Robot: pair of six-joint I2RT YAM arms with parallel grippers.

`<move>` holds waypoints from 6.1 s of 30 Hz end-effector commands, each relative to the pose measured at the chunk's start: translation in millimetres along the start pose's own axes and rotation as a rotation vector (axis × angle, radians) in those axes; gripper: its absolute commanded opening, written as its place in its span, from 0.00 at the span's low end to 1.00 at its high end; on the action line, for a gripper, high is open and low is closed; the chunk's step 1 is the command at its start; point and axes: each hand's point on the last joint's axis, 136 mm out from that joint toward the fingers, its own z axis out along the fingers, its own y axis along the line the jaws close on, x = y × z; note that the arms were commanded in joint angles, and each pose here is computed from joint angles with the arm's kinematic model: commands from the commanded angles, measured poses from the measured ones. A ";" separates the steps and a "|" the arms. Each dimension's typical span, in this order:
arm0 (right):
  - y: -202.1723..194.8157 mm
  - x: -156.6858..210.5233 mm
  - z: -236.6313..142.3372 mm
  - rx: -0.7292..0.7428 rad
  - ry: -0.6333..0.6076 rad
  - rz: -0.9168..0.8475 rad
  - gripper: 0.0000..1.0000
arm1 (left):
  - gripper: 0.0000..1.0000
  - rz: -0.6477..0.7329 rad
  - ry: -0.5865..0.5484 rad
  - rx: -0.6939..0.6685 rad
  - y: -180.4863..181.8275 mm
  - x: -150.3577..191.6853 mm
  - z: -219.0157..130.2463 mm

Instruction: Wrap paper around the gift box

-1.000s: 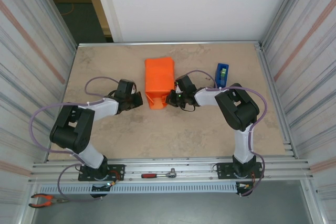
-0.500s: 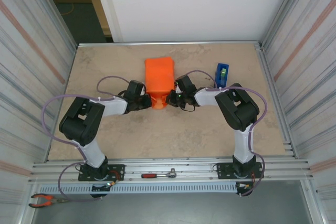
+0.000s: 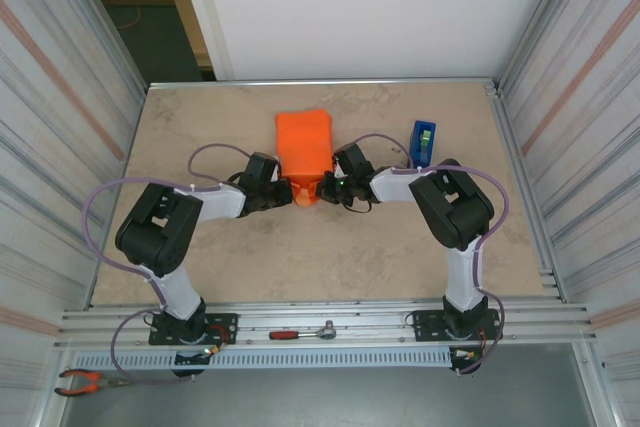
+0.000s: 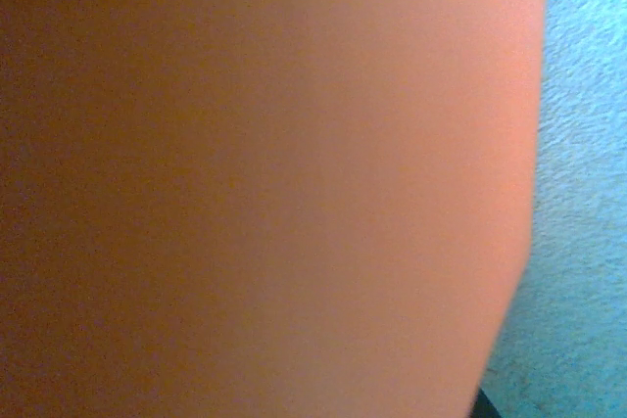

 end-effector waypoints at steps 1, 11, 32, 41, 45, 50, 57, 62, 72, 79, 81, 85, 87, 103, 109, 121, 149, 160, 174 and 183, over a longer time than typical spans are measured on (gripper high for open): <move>-14.1 22.8 1.7 0.066 0.066 -0.017 0.00 | 0.01 0.023 -0.030 0.005 -9.3 -8.3 -16.7; -15.4 24.7 2.4 0.067 0.070 -0.014 0.00 | 0.01 0.053 -0.027 -0.016 -7.1 -10.0 -16.3; -13.9 24.4 2.0 0.065 0.071 -0.016 0.00 | 0.00 0.105 -0.007 -0.042 -9.4 7.6 18.5; -16.1 23.4 0.9 0.072 0.073 -0.015 0.00 | 0.00 0.129 0.015 -0.071 -8.2 28.1 21.3; -16.6 21.2 -0.5 0.074 0.068 -0.013 0.00 | 0.00 0.132 -0.007 -0.071 -13.1 24.9 14.0; -18.2 21.0 -1.3 0.078 0.068 -0.013 0.00 | 0.01 0.127 -0.027 -0.052 -19.5 21.7 3.8; -19.4 22.3 -2.2 0.080 0.069 -0.015 0.00 | 0.01 0.126 -0.011 -0.042 -20.0 30.1 3.3; -23.5 19.5 -5.6 0.088 0.065 -0.017 0.00 | 0.01 0.123 0.016 -0.041 -21.4 47.9 10.0; -31.6 2.6 -30.2 0.087 0.038 -0.012 0.00 | 0.01 0.123 -0.009 0.001 -46.0 45.4 0.9; -7.7 4.6 -61.7 0.023 0.012 -0.028 0.00 | 0.07 0.158 -0.072 0.121 -77.3 -2.0 -45.4; -3.6 5.1 -73.7 0.017 -0.014 -0.024 0.00 | 0.10 0.158 -0.092 0.186 -87.6 -15.0 -63.6; -10.5 12.4 -85.3 0.048 -0.031 0.011 0.00 | 0.18 0.137 -0.127 0.260 -92.3 -37.4 -90.8; -13.9 16.9 -84.0 0.064 -0.023 0.026 0.23 | 0.23 0.124 -0.152 0.277 -88.7 -48.0 -101.3; -10.5 33.0 -43.7 0.115 0.046 0.033 0.42 | 0.42 0.073 -0.159 0.235 -51.2 -61.6 -109.5; -8.2 33.2 -37.7 0.116 0.053 0.029 0.35 | 0.43 0.069 -0.146 0.231 -47.9 -58.5 -105.4; -12.7 39.6 -26.1 0.160 0.083 0.029 0.30 | 0.43 0.058 -0.124 0.237 -44.3 -50.2 -99.6; 45.6 1.0 -58.8 -0.008 0.031 0.046 0.00 | 0.35 0.150 0.078 0.246 -34.5 75.0 -68.5; 66.2 0.9 -71.9 -0.076 0.024 0.044 0.00 | 0.30 0.223 0.054 0.264 -64.3 88.2 -35.2; 56.2 28.7 -64.4 -0.039 0.058 0.042 0.00 | 0.26 0.179 -0.016 0.243 -61.4 86.1 -21.7; 51.3 27.6 -58.4 -0.029 0.067 0.052 0.00 | 0.21 0.156 -0.115 0.126 -43.9 64.0 -21.8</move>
